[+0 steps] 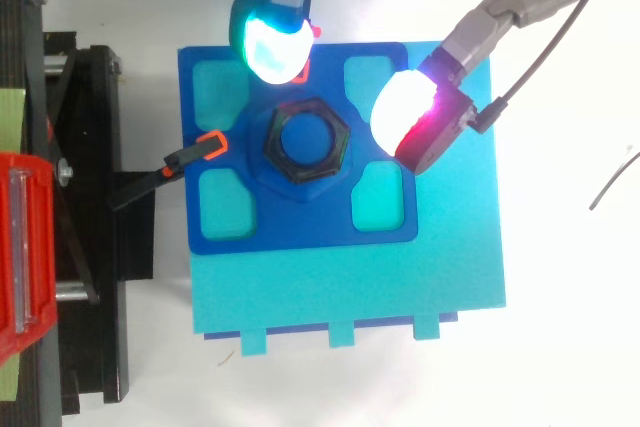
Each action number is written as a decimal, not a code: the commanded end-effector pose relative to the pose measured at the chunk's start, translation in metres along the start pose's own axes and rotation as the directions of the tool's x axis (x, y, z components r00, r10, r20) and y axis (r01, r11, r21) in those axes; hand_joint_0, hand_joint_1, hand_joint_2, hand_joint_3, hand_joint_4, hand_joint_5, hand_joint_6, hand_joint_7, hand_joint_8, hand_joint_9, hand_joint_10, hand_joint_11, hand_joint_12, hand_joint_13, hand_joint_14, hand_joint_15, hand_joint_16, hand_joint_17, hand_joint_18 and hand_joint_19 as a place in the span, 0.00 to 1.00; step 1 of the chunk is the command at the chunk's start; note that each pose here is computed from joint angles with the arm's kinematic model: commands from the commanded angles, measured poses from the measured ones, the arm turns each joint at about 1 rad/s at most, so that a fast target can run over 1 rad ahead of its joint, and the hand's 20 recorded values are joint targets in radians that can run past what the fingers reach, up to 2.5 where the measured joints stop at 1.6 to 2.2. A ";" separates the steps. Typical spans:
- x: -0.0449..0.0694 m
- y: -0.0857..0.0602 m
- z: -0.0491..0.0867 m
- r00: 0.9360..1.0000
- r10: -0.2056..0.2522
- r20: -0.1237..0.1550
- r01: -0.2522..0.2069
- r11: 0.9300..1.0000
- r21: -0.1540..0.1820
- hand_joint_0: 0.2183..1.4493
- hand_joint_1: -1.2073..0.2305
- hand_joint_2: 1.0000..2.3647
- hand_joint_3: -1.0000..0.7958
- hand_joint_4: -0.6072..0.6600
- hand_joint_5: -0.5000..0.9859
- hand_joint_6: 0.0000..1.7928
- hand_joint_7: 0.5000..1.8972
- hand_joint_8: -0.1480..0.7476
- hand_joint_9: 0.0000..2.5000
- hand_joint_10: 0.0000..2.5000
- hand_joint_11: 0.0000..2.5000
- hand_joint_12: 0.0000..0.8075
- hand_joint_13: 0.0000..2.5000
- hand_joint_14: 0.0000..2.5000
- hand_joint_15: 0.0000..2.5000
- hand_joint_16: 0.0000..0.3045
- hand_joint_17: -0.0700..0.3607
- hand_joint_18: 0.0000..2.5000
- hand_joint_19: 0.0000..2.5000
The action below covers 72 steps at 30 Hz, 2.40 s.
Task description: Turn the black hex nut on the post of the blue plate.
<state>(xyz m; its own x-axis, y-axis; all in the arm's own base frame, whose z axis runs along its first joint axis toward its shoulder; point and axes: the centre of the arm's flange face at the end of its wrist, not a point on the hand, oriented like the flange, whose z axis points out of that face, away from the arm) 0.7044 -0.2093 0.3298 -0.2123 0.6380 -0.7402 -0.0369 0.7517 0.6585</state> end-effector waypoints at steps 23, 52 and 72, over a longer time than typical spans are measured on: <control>0.060 0.014 0.030 0.997 0.032 0.071 -0.033 0.999 0.011 0.17 0.44 0.00 0.28 0.60 0.17 0.28 0.28 0.42 0.00 0.00 0.00 0.43 0.00 0.00 0.00 0.15 0.40 0.00 0.00; 0.058 -0.001 0.020 0.999 0.026 0.036 -0.027 0.999 0.019 0.17 0.47 0.00 0.28 0.61 0.17 0.28 0.31 0.42 0.00 0.00 0.00 0.43 0.00 0.00 0.00 0.15 0.40 0.00 0.00; 0.034 -0.018 0.005 1.000 0.010 0.027 -0.010 1.000 0.009 0.17 0.47 0.00 0.28 0.61 0.17 0.28 0.31 0.42 0.00 0.00 0.00 0.43 0.00 0.00 0.00 0.15 0.40 0.00 0.00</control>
<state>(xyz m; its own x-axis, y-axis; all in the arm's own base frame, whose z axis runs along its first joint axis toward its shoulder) 0.7041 -0.1976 0.2908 -0.1836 0.6503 -0.7372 -0.0294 0.7459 0.6654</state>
